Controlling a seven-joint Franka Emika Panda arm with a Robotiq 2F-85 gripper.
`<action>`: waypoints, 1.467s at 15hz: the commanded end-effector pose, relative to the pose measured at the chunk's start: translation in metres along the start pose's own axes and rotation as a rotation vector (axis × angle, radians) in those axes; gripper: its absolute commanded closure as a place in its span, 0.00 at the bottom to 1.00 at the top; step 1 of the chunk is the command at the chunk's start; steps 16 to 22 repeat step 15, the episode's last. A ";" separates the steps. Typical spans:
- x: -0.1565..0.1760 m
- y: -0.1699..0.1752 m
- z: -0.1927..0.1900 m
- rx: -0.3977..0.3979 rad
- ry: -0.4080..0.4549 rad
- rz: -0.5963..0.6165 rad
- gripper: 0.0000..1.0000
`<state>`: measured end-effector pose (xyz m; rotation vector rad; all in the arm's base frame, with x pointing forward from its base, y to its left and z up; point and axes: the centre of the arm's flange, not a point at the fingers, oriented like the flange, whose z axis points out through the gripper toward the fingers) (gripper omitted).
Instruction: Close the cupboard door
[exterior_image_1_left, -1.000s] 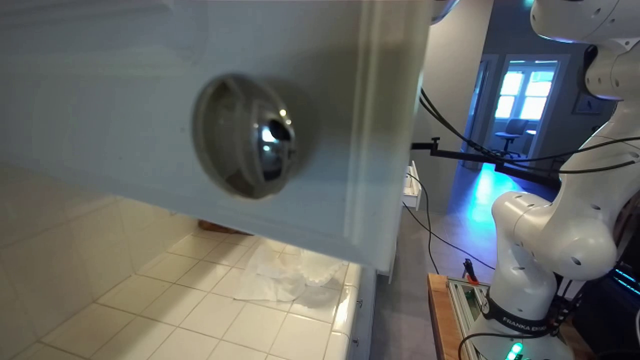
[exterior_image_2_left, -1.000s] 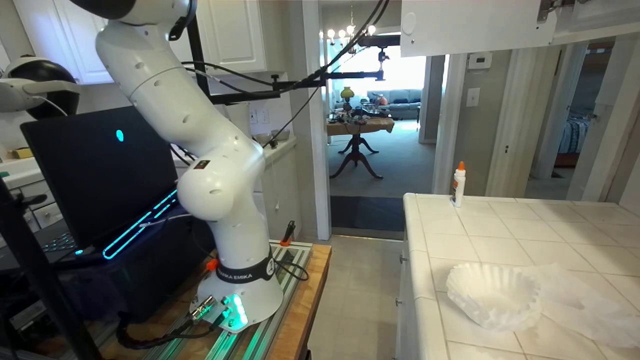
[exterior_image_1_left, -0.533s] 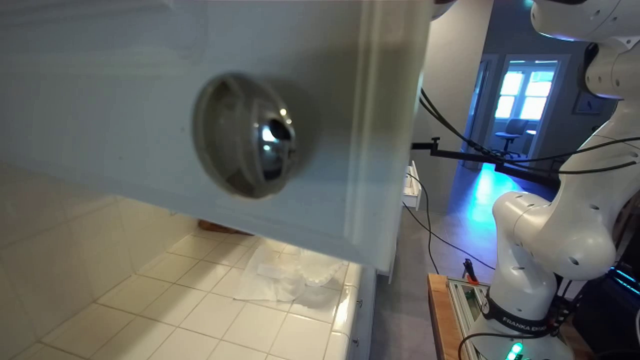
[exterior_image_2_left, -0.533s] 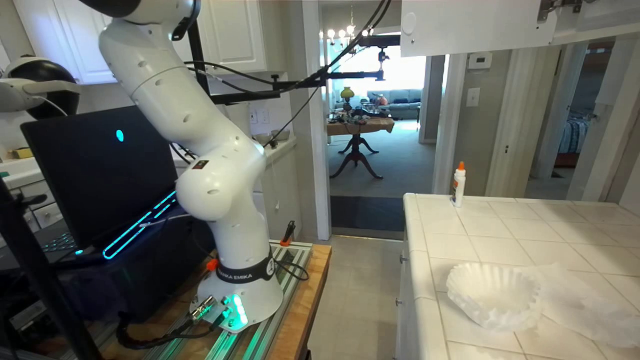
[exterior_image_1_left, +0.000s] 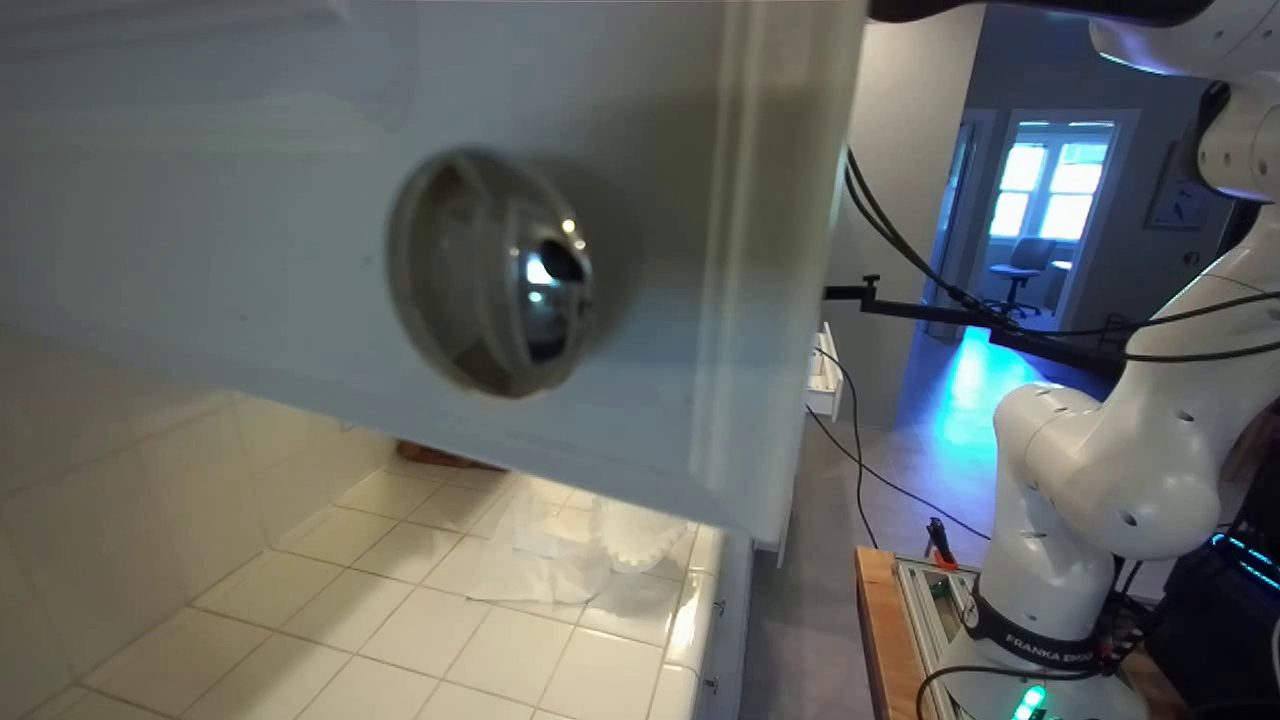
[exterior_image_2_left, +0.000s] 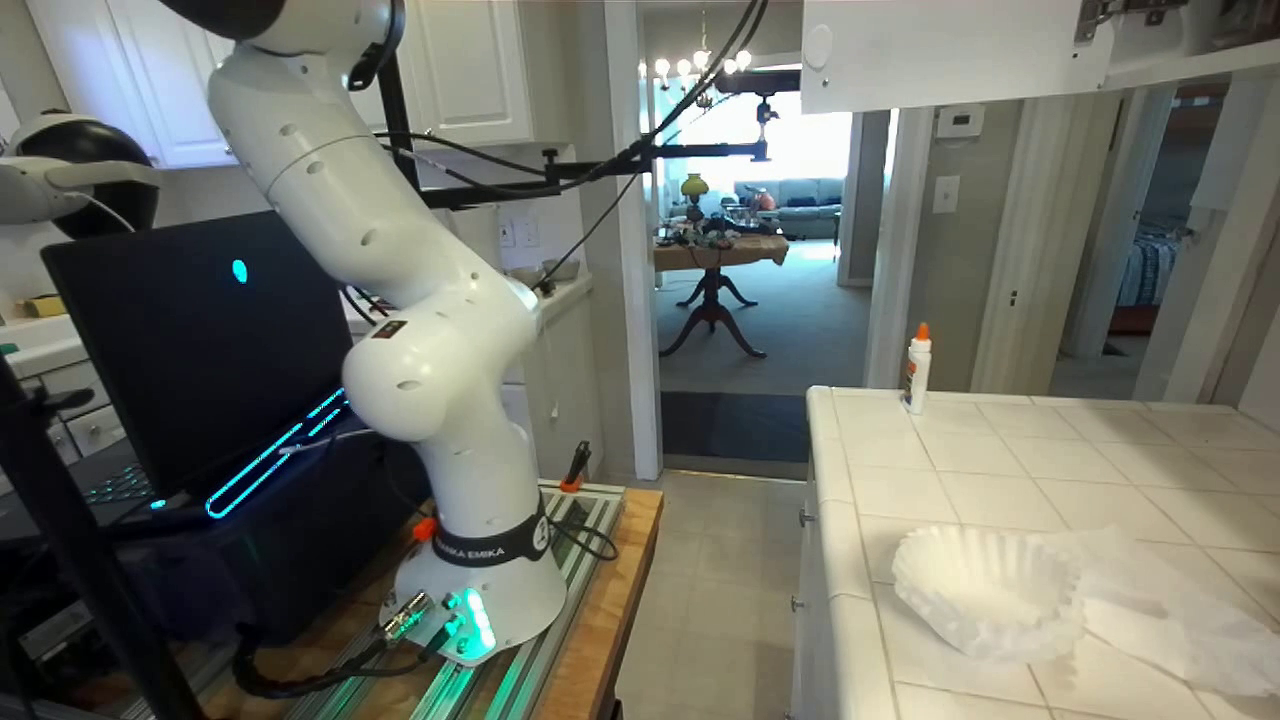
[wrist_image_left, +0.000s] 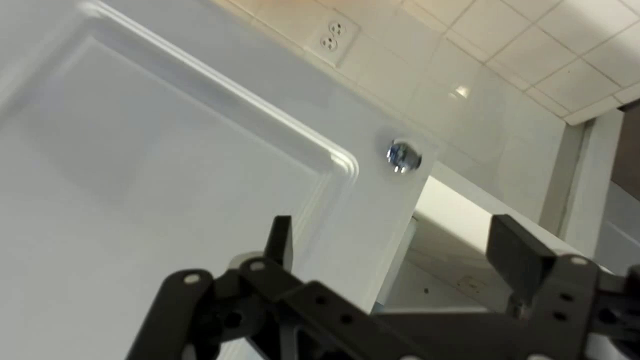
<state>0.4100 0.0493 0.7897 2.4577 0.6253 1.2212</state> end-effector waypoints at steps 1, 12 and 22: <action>-0.021 -0.011 -0.038 -0.084 -0.164 0.087 0.00; -0.066 -0.011 -0.085 0.252 -0.442 0.433 0.00; -0.069 -0.010 -0.079 0.216 -0.435 0.393 0.00</action>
